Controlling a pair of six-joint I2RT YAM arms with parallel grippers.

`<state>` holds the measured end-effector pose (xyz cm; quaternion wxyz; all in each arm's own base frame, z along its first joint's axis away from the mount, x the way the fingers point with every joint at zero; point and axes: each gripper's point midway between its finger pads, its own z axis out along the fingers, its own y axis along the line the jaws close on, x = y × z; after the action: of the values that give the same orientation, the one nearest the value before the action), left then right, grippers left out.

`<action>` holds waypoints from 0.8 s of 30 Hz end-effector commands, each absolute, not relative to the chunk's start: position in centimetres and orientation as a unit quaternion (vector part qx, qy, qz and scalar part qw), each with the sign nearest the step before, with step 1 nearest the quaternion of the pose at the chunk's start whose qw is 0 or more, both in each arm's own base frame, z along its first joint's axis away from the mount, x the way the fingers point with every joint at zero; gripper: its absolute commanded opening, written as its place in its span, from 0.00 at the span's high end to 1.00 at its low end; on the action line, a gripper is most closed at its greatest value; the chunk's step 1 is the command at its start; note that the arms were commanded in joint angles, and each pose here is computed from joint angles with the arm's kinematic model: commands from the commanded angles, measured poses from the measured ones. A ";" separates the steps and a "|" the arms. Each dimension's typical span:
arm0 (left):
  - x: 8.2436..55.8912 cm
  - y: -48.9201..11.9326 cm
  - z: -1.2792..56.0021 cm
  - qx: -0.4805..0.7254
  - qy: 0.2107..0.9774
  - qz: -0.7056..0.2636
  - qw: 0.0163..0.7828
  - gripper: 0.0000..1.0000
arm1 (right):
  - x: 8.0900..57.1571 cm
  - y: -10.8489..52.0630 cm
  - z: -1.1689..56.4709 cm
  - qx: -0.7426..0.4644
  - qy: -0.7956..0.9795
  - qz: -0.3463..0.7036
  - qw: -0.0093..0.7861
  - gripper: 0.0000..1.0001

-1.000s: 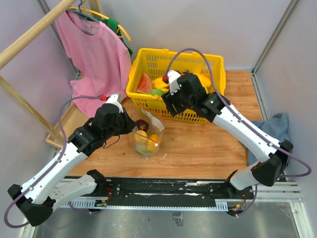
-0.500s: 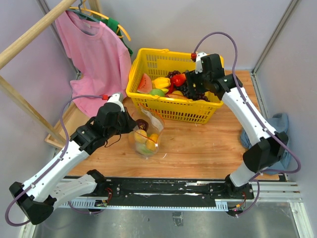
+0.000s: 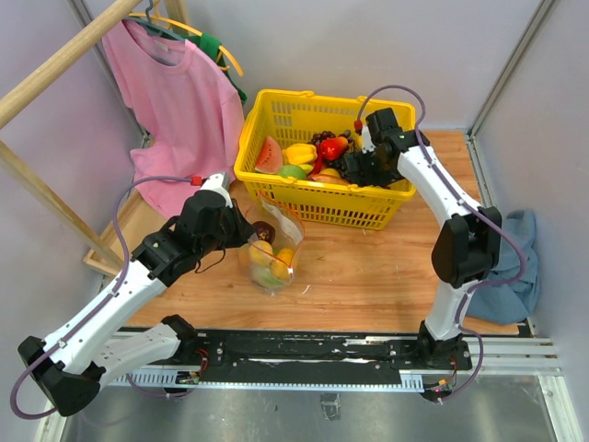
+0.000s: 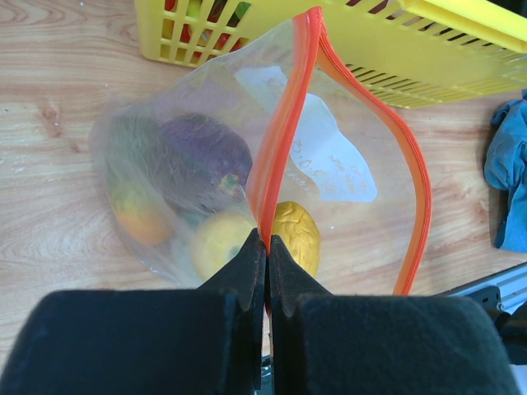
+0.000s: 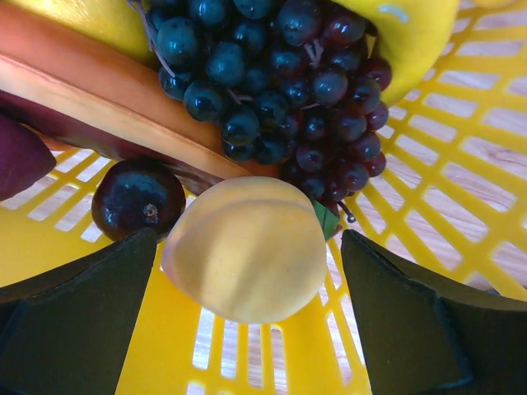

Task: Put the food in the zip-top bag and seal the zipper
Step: Pick up the fake fruit from the bin.

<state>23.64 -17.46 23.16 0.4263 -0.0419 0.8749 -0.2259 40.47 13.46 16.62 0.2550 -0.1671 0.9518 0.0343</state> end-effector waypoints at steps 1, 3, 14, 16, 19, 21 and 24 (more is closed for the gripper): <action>24.3 -17.6 24.4 -0.042 0.864 -0.235 0.444 1.00 | 38.4 13.8 14.9 -0.174 0.965 0.062 0.186 0.04; 24.3 -17.7 24.3 -0.041 0.864 -0.236 0.443 1.00 | 38.0 13.9 13.9 -0.179 0.967 0.067 0.166 0.03; 24.2 -17.8 24.2 -0.040 0.865 -0.237 0.441 1.00 | 36.6 13.1 10.8 -0.183 0.975 0.050 0.111 0.03; 24.2 -17.9 24.1 -0.040 0.865 -0.238 0.440 0.99 | 36.7 13.1 11.3 -0.183 0.975 0.052 0.117 0.10; 24.2 -17.9 24.1 -0.040 0.865 -0.239 0.438 1.00 | 36.7 13.1 12.0 -0.183 0.974 0.053 0.125 0.26; 24.2 -17.9 24.2 -0.040 0.865 -0.241 0.439 1.00 | 36.7 13.1 12.6 -0.181 0.973 0.054 0.132 0.39; 24.2 -17.9 24.3 -0.041 0.863 -0.241 0.441 1.00 | 36.9 13.1 13.8 -0.175 0.971 0.053 0.154 0.52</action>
<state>23.66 -17.66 23.20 0.4254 -0.0403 0.8744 -0.2298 39.10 13.87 12.02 0.1697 -0.1833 0.9671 0.0476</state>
